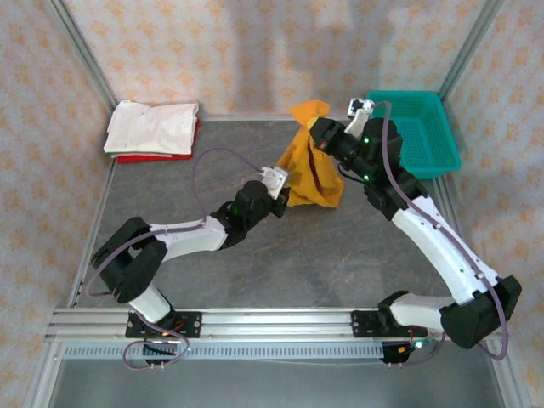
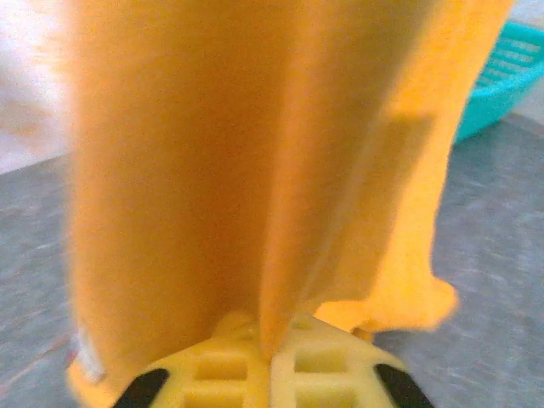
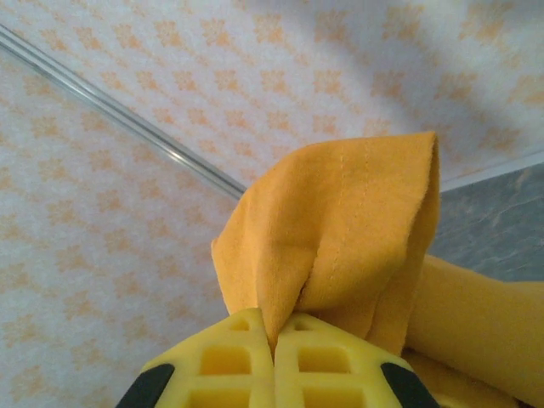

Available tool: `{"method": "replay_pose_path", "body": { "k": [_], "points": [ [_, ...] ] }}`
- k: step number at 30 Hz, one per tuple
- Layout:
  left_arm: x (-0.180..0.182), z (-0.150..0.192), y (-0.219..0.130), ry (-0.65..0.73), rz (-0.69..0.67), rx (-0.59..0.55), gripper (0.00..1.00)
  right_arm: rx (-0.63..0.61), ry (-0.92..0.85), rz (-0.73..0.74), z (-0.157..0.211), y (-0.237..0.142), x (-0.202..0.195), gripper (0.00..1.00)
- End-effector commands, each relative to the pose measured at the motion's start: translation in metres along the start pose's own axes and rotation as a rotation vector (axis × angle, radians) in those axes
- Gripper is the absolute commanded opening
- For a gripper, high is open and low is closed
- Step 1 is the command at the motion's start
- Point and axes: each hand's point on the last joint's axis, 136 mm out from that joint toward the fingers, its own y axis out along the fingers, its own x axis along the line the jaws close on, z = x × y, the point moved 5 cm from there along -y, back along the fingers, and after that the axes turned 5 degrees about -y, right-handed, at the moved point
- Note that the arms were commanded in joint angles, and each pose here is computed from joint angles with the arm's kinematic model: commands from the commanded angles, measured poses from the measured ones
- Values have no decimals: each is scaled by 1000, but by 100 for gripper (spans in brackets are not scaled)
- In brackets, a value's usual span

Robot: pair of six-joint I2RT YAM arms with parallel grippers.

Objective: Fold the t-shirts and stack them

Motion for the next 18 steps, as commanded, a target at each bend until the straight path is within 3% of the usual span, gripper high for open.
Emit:
{"method": "replay_pose_path", "body": {
  "k": [1, 10, 18],
  "points": [
    [31, -14, -31, -33, -195, -48, 0, -84, -143, 42, -23, -15, 11, 0],
    [61, -62, -143, -40, -290, -217, 0, -15, -315, 30, -22, -22, 21, 0],
    [62, -122, -247, -15, -168, -367, 0, -106, -419, -109, -33, -87, 61, 0]
  ]
}}
